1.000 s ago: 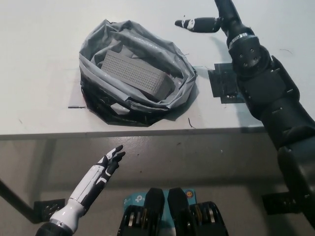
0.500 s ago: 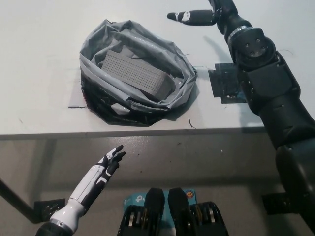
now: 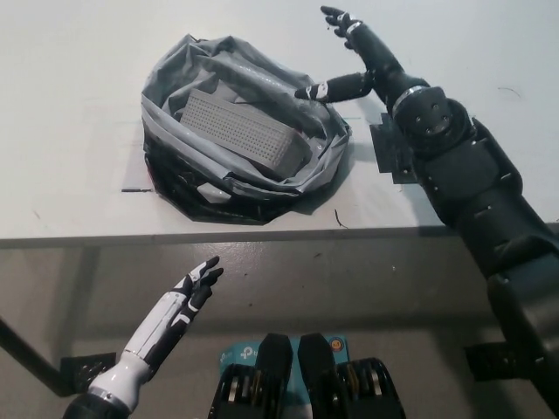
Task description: Use the right hand to pick up a small rectangular container and put it into a plastic bag and lift the bag
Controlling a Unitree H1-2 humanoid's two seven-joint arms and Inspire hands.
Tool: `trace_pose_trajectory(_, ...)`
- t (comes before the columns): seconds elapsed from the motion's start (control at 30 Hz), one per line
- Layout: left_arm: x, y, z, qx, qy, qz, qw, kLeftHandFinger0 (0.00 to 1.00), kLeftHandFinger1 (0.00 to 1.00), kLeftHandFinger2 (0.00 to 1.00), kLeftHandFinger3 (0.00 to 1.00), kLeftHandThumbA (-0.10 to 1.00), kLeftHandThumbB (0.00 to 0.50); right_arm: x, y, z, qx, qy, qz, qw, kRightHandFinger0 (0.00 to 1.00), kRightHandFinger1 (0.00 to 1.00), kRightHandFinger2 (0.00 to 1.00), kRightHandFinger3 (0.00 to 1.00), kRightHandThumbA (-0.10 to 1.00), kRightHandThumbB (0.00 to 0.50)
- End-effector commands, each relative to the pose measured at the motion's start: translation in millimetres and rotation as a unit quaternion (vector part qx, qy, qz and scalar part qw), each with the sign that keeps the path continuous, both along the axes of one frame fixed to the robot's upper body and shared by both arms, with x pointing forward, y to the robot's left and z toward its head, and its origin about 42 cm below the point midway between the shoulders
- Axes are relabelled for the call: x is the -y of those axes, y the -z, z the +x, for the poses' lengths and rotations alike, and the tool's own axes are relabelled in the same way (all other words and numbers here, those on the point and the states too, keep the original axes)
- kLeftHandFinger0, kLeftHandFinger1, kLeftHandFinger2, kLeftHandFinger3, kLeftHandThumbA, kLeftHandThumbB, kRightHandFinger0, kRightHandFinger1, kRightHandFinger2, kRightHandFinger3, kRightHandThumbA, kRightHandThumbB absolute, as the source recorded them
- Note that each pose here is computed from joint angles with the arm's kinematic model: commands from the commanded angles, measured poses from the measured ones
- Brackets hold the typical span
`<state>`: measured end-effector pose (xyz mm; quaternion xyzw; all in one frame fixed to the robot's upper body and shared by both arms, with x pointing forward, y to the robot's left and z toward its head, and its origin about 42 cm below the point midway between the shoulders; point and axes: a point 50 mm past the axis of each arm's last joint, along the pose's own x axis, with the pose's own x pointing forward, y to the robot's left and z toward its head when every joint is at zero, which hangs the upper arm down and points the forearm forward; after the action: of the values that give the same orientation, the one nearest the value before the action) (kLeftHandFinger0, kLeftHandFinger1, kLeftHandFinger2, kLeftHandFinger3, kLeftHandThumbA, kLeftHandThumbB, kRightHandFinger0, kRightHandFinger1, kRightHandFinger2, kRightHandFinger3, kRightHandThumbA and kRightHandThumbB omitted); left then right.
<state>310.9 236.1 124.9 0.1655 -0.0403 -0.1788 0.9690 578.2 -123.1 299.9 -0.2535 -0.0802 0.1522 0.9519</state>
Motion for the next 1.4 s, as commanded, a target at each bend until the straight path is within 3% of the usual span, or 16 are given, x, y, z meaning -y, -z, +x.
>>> trace_pose_trajectory(0.0, -1, -14, 5, 0.029, 0.014, 0.012, 0.999, 1.0, 1.0, 1.0, 1.0, 1.0, 0.353, -11, -27, 3, 0.05, -0.021, -0.03, 0.998, 1.0, 1.0, 1.0, 1.0, 1.0, 0.498)
trace_pose_trajectory(0.5, -1, -15, 6, 0.031, 0.019, 0.014, 0.999, 1.0, 1.0, 1.0, 1.0, 1.0, 0.339, -12, -13, 1, 0.051, -0.031, -0.112, 0.992, 1.0, 1.0, 1.0, 1.0, 1.0, 0.48)
trace_pose_trajectory(0.63, -1, -15, 7, 0.032, 0.019, 0.01, 0.999, 1.0, 1.0, 1.0, 1.0, 1.0, 0.347, -9, -8, 1, 0.042, -0.032, -0.124, 0.991, 1.0, 1.0, 1.0, 1.0, 1.0, 0.5)
trace_pose_trajectory(1.13, -1, -17, 7, 0.032, 0.021, 0.01, 0.999, 1.0, 1.0, 1.0, 1.0, 1.0, 0.343, -9, 14, 1, -0.027, -0.002, -0.208, 0.978, 1.0, 1.0, 1.0, 1.0, 1.0, 0.5)
trace_pose_trajectory(1.23, 0, -17, 8, 0.033, 0.021, 0.009, 0.999, 1.0, 1.0, 1.0, 1.0, 1.0, 0.342, -11, 13, 2, -0.048, 0.015, -0.23, 0.972, 1.0, 1.0, 1.0, 1.0, 1.0, 0.472)
trace_pose_trajectory(1.27, -1, -17, 8, 0.033, 0.021, 0.01, 0.999, 1.0, 1.0, 1.0, 1.0, 1.0, 0.337, -12, 11, 4, -0.082, 0.02, -0.26, 0.962, 1.0, 1.0, 1.0, 1.0, 0.97, 0.366)
trace_pose_trajectory(1.3, -1, -17, 8, 0.034, 0.021, 0.01, 0.999, 1.0, 1.0, 1.0, 1.0, 1.0, 0.336, -13, 10, 4, -0.097, 0.021, -0.269, 0.958, 1.0, 1.0, 1.0, 1.0, 0.97, 0.378)
trace_pose_trajectory(1.33, -1, -17, 8, 0.034, 0.021, 0.011, 0.999, 1.0, 1.0, 1.0, 1.0, 1.0, 0.333, -12, 9, 5, -0.123, 0.026, -0.275, 0.953, 0.63, 0.83, 1.0, 1.0, 0.88, 0.319)
trace_pose_trajectory(1.37, -1, -17, 8, 0.034, 0.021, 0.011, 0.999, 1.0, 1.0, 1.0, 1.0, 1.0, 0.333, -12, 9, 5, -0.133, 0.028, -0.276, 0.952, 0.63, 0.83, 1.0, 1.0, 0.88, 0.319)
